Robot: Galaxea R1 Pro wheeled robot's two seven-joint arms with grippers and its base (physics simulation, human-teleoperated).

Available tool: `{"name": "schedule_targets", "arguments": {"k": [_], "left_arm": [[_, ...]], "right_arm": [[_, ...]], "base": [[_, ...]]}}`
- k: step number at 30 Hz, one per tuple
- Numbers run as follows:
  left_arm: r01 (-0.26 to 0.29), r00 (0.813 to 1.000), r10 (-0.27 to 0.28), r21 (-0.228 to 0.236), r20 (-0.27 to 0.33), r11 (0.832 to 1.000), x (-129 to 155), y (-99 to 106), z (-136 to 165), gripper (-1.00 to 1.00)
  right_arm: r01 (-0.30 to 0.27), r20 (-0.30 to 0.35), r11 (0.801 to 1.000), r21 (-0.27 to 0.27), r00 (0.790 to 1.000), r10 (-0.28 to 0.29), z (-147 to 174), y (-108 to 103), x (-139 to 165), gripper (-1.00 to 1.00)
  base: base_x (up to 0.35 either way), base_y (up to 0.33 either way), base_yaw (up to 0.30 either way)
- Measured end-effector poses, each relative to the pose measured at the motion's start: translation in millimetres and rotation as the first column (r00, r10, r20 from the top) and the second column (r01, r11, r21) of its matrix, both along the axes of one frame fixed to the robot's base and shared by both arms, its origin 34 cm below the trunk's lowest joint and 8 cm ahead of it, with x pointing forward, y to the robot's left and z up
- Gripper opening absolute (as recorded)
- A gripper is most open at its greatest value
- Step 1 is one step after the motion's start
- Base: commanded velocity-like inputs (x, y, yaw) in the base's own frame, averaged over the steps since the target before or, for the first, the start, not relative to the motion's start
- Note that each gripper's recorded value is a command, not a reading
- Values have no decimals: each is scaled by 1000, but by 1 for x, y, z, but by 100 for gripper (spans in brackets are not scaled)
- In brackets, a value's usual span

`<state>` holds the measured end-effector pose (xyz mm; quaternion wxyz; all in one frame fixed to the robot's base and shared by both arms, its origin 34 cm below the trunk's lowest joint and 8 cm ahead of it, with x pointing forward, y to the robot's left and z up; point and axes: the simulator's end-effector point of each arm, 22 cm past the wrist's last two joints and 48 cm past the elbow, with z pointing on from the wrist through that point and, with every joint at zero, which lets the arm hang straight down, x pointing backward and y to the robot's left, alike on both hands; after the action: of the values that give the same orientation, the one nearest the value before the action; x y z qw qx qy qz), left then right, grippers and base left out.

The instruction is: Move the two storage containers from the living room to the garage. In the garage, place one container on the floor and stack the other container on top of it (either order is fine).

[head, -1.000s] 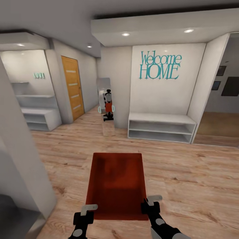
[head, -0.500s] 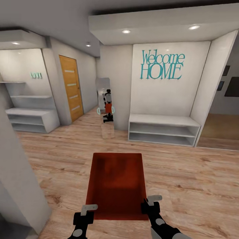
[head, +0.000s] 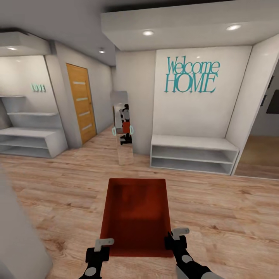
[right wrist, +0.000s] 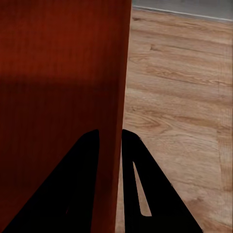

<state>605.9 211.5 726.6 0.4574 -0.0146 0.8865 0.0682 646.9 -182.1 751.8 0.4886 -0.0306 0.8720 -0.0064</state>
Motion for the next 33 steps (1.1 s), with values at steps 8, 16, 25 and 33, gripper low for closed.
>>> {"name": "schedule_targets", "arguments": {"k": [8, 16, 25, 33], "left_arm": [[0, 1000, 0, 0, 0, 1000, 0, 0, 0, -100], [-1, 1000, 1, 0, 0, 1000, 0, 0, 0, -100], [-1, 1000, 1, -1, 0, 1000, 0, 0, 0, -100], [0, 1000, 0, 0, 0, 1000, 0, 0, 0, -100]], "right_arm": [[-1, 0, 1000, 0, 1000, 1, 0, 0, 0, -100], [-1, 0, 1000, -1, 1000, 1, 0, 0, 0, -100], [-1, 0, 1000, -1, 1000, 1, 0, 0, 0, -100], [0, 0, 1000, 0, 1000, 0, 0, 0, 0, -100]], "base": [[322, 0, 161], [322, 0, 293], [322, 0, 163], [322, 0, 4]]}}
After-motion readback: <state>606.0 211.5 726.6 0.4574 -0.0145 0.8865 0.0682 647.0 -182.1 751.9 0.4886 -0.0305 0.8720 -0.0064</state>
